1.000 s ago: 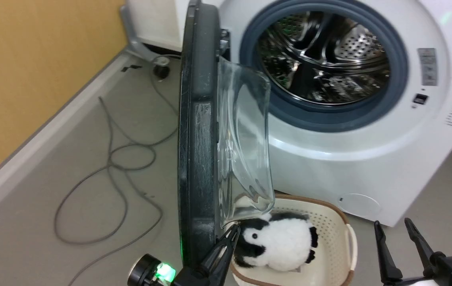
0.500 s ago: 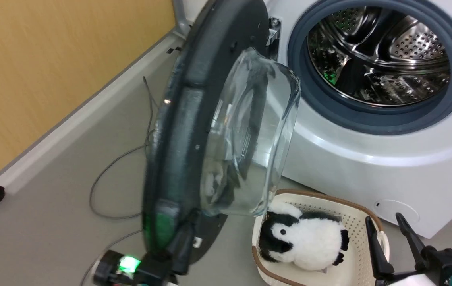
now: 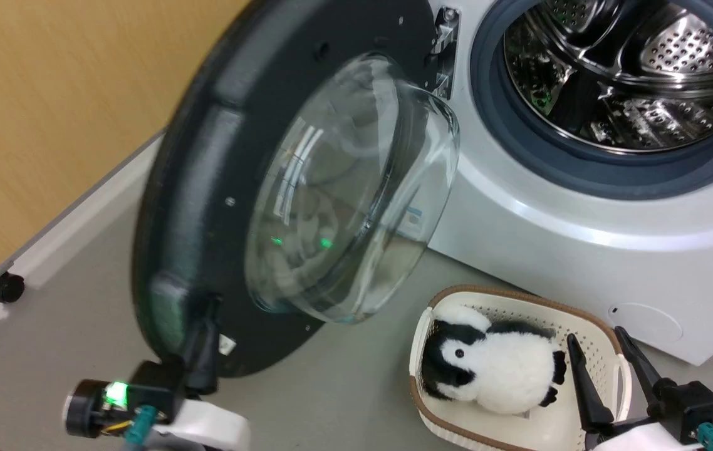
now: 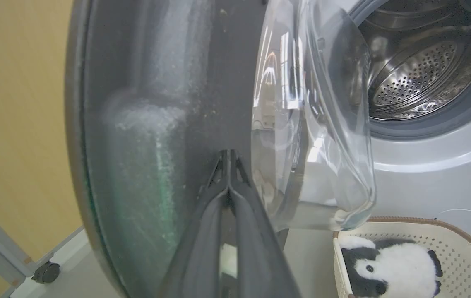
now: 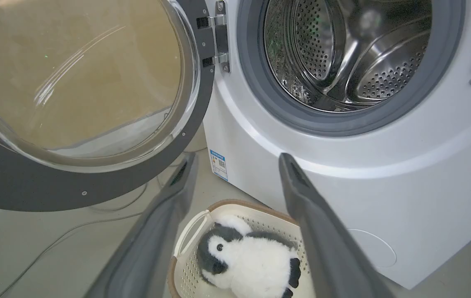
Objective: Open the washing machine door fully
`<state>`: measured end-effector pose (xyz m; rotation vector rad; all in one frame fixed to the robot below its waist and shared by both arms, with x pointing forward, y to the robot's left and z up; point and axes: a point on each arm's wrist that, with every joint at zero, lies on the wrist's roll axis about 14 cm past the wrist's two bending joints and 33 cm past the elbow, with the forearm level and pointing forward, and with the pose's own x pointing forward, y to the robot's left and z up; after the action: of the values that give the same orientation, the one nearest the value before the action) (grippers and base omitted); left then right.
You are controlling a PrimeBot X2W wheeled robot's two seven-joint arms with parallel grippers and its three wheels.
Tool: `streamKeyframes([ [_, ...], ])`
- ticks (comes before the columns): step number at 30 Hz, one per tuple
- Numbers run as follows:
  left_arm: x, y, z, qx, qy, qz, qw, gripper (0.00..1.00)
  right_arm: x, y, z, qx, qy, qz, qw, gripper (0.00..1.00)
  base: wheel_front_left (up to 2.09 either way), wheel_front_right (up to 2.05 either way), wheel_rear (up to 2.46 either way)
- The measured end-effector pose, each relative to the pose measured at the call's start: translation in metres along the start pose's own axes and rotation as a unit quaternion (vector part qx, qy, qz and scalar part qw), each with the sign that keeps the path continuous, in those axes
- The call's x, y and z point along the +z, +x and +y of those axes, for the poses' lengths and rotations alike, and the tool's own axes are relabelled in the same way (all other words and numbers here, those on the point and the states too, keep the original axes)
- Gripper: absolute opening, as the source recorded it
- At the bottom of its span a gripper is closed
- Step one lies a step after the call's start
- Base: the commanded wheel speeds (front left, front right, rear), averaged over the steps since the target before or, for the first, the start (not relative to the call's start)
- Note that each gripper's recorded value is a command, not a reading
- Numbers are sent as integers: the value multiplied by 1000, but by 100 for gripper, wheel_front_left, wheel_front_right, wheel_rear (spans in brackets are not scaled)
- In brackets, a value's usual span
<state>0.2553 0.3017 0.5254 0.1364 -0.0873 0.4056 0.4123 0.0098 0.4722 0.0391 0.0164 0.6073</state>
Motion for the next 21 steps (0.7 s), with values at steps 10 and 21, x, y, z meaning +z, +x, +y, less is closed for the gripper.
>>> streamKeyframes([
  [10,-15,22,57,94,-7,28,995,0,-17,10,-9,-5,-2,14,1000,100,0,0,0],
  [21,-23,55,92,153,-5,42,987,0,-38,22,-24,-15,-5,29,999,100,0,0,0],
])
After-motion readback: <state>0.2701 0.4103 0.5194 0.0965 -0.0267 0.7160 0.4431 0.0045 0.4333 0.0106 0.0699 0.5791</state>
